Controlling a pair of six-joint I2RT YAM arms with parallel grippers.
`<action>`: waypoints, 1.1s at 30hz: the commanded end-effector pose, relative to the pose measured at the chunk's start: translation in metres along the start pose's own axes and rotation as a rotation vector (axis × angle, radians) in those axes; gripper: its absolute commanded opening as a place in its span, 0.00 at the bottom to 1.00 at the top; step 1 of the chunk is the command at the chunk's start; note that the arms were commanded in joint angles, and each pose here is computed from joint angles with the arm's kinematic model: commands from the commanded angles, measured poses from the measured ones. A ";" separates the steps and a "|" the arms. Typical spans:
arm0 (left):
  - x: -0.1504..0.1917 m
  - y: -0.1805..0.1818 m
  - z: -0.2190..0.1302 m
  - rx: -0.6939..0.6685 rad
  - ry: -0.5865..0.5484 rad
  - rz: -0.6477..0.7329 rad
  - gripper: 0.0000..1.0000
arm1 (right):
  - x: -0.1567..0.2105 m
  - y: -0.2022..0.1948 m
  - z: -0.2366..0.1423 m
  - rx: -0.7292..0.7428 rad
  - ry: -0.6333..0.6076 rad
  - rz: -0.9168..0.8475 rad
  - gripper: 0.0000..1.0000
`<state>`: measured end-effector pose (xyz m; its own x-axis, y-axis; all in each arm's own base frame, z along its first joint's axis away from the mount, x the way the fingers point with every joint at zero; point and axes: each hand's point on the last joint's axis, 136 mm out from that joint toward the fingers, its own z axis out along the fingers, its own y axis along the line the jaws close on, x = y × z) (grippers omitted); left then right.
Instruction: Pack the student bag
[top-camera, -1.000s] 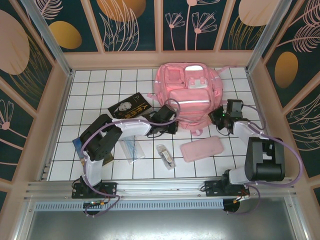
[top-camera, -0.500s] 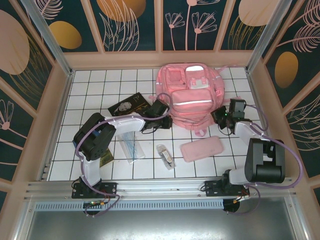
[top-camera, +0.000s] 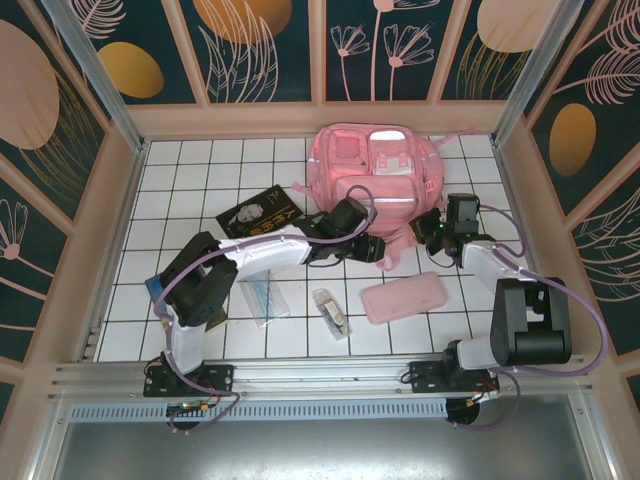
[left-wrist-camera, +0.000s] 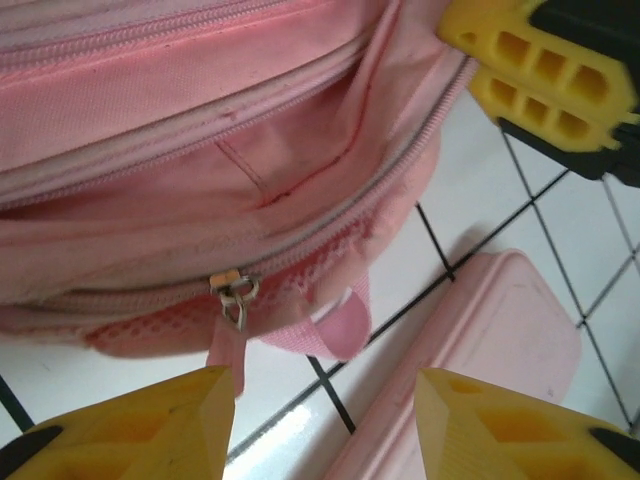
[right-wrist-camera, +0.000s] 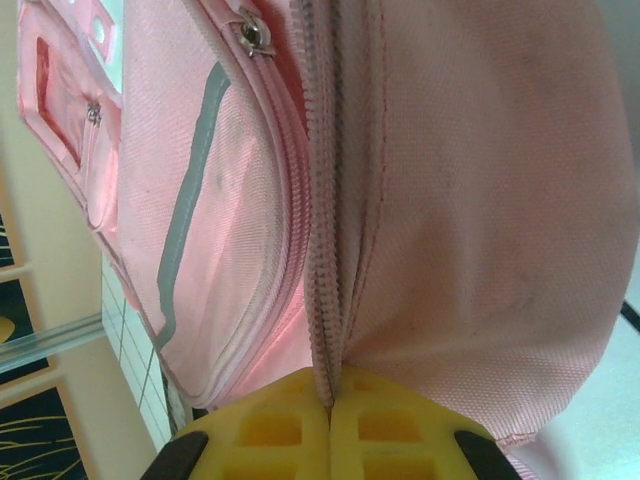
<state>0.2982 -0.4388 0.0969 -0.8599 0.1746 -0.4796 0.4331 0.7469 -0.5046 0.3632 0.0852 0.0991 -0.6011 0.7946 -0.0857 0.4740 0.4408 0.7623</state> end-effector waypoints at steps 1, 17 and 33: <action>0.014 0.024 0.014 -0.120 0.064 0.032 0.47 | -0.011 0.046 -0.004 -0.126 -0.038 -0.043 0.00; 0.007 0.046 0.035 -0.226 0.043 0.082 0.00 | -0.013 0.045 -0.008 -0.106 -0.062 -0.071 0.00; 0.019 0.165 -0.022 -0.397 0.132 0.045 0.00 | -0.060 0.029 -0.023 -0.034 -0.179 -0.170 0.00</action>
<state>0.3547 -0.3218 0.0229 -0.8674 0.2385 -0.4367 0.3702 0.8958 -0.2461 0.3694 0.0643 0.1051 -0.6228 0.7615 -0.1798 0.4315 0.5260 0.7329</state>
